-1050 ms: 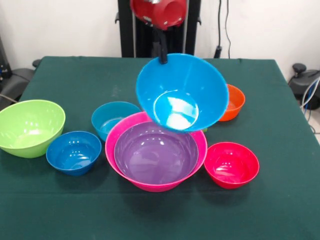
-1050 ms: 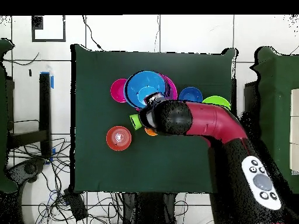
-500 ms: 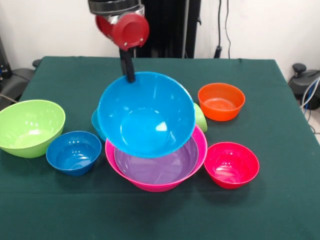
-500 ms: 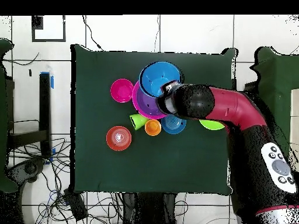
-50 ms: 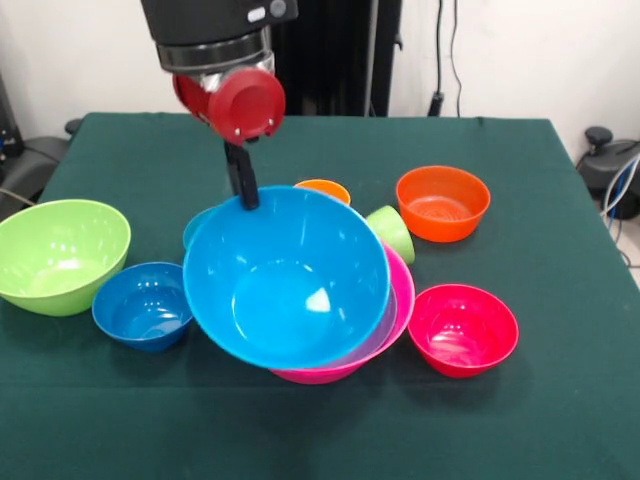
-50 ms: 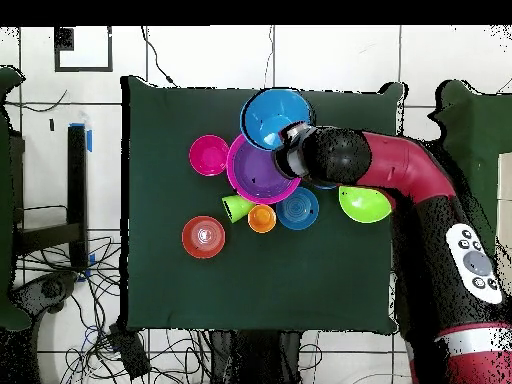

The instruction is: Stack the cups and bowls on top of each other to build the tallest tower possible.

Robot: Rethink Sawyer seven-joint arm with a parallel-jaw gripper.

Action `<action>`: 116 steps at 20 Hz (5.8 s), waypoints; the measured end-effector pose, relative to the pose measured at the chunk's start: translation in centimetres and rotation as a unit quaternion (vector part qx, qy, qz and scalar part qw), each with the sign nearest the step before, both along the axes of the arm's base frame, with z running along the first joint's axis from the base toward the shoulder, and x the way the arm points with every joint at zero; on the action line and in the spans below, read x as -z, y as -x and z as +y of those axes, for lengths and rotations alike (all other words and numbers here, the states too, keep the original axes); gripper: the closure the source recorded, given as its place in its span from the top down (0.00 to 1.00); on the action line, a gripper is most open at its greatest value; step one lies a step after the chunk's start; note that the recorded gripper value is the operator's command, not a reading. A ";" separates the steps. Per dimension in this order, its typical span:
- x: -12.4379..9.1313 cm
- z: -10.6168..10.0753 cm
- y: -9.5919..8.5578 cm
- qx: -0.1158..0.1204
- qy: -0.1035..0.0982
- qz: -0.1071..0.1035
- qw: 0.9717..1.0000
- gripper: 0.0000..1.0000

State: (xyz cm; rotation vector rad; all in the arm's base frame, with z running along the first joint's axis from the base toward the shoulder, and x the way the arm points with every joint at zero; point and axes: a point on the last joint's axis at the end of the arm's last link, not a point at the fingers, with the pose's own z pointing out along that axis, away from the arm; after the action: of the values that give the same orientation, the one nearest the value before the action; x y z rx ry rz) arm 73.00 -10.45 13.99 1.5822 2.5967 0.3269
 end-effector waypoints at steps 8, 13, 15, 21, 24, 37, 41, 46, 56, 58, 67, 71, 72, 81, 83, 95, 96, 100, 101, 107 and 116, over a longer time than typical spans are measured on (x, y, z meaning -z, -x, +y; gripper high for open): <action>1.5 1.2 -0.9 -0.007 -0.006 0.000 1.000 0.00; 2.0 3.2 -1.0 -0.021 -0.007 0.004 1.000 0.00; 1.9 3.5 -1.0 -0.023 -0.007 0.003 1.000 0.00; 1.5 4.0 -0.5 -0.029 -0.005 0.006 1.000 0.00; 1.1 4.0 0.0 -0.031 -0.003 0.008 0.999 0.00; 0.0 2.0 2.4 -0.024 0.005 0.018 1.000 0.00; -0.2 1.5 3.0 -0.022 0.006 0.021 1.000 0.00; 0.0 1.1 3.6 -0.021 0.005 0.026 0.999 0.00; 0.3 1.4 3.9 -0.024 0.005 0.029 0.999 1.00; 0.3 1.6 3.9 -0.026 0.005 0.029 0.999 1.00; -0.1 2.4 4.0 -0.033 0.008 0.029 0.999 1.00; -0.4 2.6 4.0 -0.035 0.010 0.027 0.999 1.00; -0.5 2.6 4.0 -0.035 0.011 0.026 0.999 1.00; -0.6 2.7 3.9 -0.036 0.012 0.026 0.999 1.00; -0.6 2.9 3.9 -0.037 0.012 0.025 0.999 1.00; -0.1 6.3 3.8 -0.056 0.013 -0.006 0.998 1.00; 0.1 6.8 3.9 -0.059 0.013 -0.011 0.998 1.00; 0.6 9.3 4.6 -0.074 0.011 -0.024 0.997 1.00; 0.7 10.0 4.9 -0.078 0.009 -0.026 0.997 1.00; 1.1 11.8 6.7 -0.092 0.006 -0.020 0.996 1.00; 1.3 9.8 9.2 -0.081 0.007 -0.002 0.997 1.00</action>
State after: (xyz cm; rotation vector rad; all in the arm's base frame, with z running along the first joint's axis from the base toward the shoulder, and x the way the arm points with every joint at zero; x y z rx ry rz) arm 63.81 -0.64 12.72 1.3671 2.7249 0.3216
